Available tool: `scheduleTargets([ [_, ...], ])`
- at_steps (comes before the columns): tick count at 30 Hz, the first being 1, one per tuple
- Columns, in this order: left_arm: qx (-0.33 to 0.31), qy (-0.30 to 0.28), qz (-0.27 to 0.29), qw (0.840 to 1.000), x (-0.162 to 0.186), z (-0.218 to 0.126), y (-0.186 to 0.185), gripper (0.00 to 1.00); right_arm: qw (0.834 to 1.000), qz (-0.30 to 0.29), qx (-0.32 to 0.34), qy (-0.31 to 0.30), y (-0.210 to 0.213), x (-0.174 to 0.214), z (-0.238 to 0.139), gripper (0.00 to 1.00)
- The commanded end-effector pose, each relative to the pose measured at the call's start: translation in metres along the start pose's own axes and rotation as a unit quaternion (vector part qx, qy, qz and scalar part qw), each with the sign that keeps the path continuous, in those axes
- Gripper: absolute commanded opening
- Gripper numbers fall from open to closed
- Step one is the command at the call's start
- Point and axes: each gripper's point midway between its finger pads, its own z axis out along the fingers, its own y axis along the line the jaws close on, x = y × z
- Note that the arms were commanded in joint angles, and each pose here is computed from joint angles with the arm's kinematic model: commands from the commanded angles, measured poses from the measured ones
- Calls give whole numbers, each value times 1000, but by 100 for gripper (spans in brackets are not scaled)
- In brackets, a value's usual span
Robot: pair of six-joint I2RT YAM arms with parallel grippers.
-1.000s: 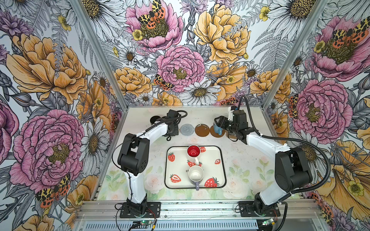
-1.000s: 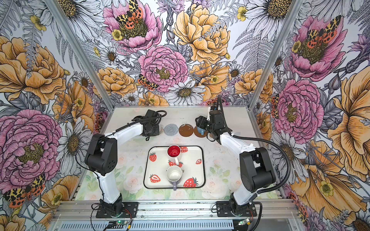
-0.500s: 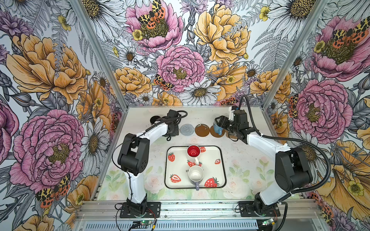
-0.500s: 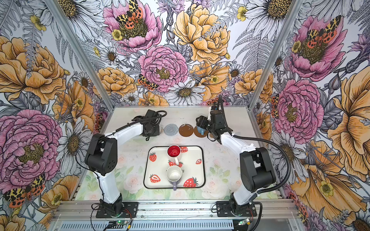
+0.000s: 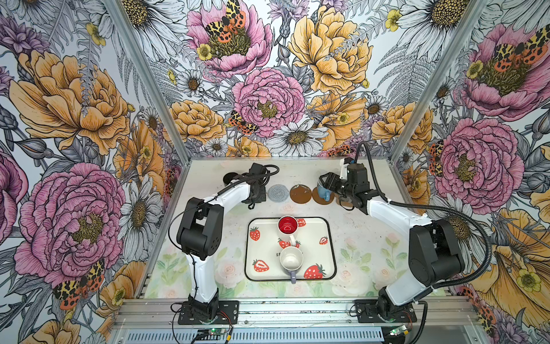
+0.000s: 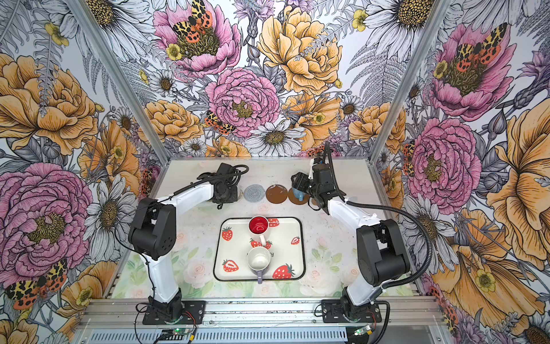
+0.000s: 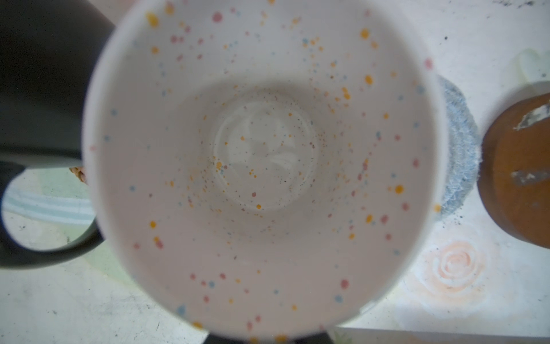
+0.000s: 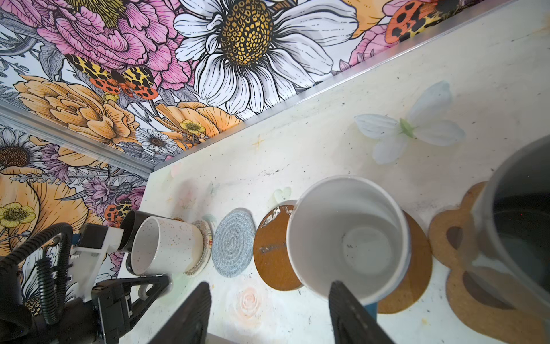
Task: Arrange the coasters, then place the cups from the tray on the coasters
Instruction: 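Lower the speckled mug onto the rope coaster beside the black mug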
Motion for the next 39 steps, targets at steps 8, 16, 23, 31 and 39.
scheduleTargets([
  [8,-5,-52,-8,999,-33,-14,-2,0,1000,-2,-13,-19,8,-15,-3,65],
  [16,-10,-52,-9,999,-33,-15,0,0,1000,-2,-14,-19,8,-15,-4,65],
  [23,-8,-48,-8,999,-32,-11,-2,0,1000,-2,-14,-19,8,-16,-4,65],
  [31,-3,-43,-9,999,-32,-9,-3,2,1000,-2,-14,-19,9,-16,-4,65],
  [39,-1,-42,-9,999,-31,-10,-3,20,1000,-3,-14,-20,9,-16,-5,65],
])
